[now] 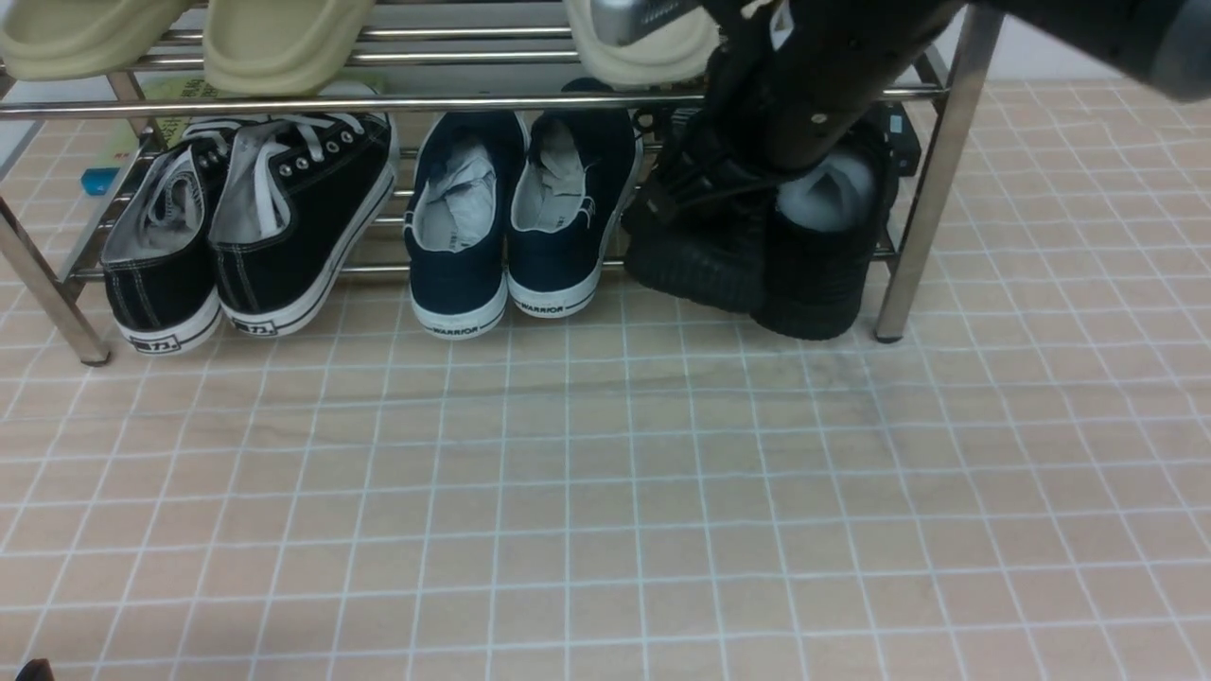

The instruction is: Take the shoes off the shelf from the light coffee tablecloth by hand.

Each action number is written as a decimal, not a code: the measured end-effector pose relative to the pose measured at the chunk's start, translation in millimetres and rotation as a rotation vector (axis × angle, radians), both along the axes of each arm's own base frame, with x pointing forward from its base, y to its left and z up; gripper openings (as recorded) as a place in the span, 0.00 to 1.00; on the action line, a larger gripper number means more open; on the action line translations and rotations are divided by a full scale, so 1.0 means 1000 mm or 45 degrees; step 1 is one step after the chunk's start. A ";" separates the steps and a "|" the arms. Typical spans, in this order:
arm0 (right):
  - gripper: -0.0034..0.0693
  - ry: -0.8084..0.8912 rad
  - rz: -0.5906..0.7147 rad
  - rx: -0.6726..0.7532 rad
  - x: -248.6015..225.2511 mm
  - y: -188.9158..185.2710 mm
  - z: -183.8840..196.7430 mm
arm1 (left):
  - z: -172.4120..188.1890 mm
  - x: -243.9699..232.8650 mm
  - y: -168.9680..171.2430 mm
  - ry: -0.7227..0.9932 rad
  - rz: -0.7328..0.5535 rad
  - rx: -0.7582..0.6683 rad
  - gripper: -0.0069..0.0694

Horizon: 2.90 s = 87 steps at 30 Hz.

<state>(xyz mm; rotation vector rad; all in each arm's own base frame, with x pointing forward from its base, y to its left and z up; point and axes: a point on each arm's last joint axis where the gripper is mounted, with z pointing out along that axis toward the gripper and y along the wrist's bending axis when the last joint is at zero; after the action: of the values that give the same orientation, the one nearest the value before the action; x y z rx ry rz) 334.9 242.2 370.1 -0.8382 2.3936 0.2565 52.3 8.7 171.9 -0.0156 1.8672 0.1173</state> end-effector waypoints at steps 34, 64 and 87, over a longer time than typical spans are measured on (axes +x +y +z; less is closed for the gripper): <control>0.20 -0.024 0.322 0.314 -0.127 -0.046 0.107 | 0.000 0.000 0.000 0.000 0.000 0.000 0.40; 0.20 0.039 0.327 -0.011 -0.133 -0.033 -0.006 | 0.000 0.000 0.000 0.000 0.000 0.000 0.40; 0.33 0.428 0.316 -0.072 -0.106 0.009 -0.083 | 0.000 0.000 0.000 0.000 0.000 0.000 0.40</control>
<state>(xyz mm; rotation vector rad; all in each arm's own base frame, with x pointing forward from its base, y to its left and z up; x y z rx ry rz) 228.8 250.9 286.9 -1.2026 2.6106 0.4606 52.3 8.7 171.9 -0.0156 1.8672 0.1173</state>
